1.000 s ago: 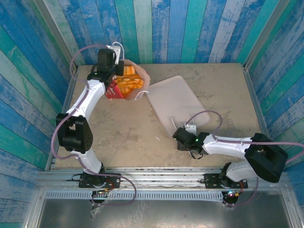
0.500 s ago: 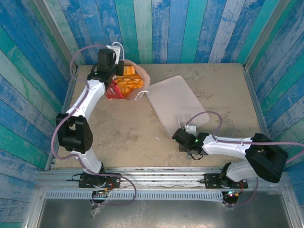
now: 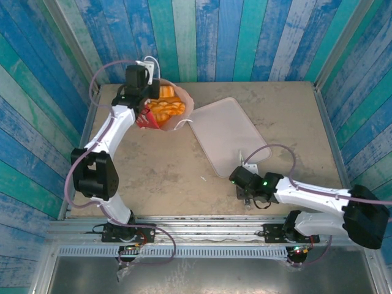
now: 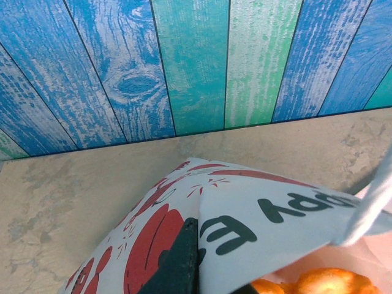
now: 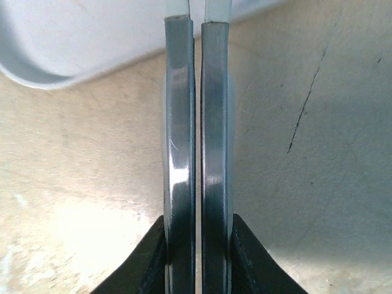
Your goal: Take the fake bread out of the paper bag
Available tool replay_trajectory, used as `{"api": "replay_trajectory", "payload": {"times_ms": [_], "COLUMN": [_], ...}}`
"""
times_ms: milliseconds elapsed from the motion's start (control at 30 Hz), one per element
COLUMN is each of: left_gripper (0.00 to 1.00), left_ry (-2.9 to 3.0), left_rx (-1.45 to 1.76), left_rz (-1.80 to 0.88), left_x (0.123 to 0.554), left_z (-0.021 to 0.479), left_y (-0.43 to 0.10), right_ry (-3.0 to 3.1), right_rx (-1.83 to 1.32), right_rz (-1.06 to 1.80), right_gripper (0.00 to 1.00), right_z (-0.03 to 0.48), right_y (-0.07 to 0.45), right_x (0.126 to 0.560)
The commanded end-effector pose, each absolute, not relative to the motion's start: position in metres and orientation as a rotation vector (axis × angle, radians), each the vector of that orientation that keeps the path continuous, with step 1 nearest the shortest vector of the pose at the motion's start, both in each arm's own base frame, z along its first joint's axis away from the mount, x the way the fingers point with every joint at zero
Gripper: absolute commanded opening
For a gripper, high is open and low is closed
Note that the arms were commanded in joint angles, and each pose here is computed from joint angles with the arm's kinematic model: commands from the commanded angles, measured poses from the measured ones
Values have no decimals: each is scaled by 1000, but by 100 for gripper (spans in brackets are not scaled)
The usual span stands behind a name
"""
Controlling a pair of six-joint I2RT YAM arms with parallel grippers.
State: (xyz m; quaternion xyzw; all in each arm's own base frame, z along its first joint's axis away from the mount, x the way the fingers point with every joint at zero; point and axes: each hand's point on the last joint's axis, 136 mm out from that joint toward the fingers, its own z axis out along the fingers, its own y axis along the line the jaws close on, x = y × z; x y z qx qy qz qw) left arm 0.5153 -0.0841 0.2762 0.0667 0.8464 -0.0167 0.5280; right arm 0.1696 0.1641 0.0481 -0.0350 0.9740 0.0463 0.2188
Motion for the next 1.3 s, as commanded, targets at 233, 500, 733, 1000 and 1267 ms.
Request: {"api": "replay_trajectory", "payload": {"times_ms": [233,500,733,1000,1267], "left_gripper": [6,6,6,6,6], "left_ry": [1890,1892,1873,1880,1887], "left_rx": [62,50,44,59,92], "left_rz": [-225,-250,-254,-281,-306], "left_x": [482,481,482,481,473], "left_z": [326,320,325,323,318], "left_y": [-93,-96,-96,-102,-109], "right_ry": [2425,2297,2340,2386,2351], "right_rx": [-213,-122,-111,-171,-223], "right_rz": [460,811,950,1064,1135], "right_gripper": [32,37,38,25,18], "right_z": [134,165,162,158,180], "right_y": [196,203,213,233,242], "right_x": [215,242,252,254,250]}}
